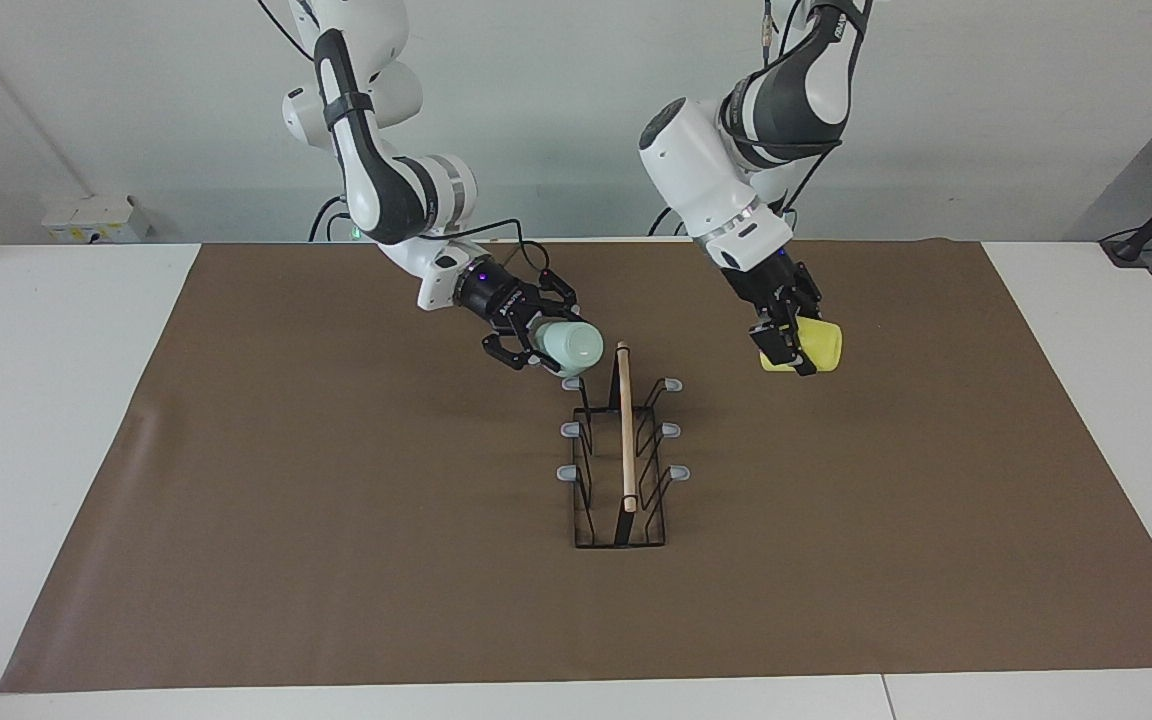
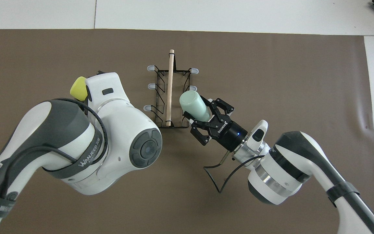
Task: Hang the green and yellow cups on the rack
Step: 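Carry both cups to the rack pegs with both grippers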
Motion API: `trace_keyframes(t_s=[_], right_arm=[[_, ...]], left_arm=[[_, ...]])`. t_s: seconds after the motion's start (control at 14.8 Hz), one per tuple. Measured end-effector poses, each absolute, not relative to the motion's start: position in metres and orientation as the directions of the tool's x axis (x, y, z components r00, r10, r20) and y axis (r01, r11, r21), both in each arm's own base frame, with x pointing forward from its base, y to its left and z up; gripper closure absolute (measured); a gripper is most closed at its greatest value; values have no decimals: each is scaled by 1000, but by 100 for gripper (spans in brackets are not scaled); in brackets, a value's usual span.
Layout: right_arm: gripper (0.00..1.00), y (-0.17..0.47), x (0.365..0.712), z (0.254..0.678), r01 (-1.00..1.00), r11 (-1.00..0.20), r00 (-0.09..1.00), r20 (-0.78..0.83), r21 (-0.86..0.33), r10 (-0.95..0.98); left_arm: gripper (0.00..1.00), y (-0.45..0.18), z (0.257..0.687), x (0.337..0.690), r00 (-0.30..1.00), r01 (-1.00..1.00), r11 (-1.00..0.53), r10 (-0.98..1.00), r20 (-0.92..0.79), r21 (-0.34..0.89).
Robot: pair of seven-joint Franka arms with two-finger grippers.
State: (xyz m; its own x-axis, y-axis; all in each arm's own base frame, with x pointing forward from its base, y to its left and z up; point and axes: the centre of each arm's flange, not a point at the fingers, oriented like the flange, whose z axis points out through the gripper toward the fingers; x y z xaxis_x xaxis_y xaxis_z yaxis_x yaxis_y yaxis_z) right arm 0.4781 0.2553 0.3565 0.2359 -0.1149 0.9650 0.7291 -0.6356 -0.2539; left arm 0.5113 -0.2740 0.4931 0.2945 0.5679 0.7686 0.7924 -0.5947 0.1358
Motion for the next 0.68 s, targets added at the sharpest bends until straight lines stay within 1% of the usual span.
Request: trace_keyframes(t_s=[0.27,0.68], right_arm=[[30,263,483,358,736,-629,231,966,-251,-116],[30,267,482,349,733,-630,249,963,-255,-99]], left_arm=[[32,-298,494,496,227,767,-612,538,811,191],[32,-329,479,471,172,722,-662,454,874,202]])
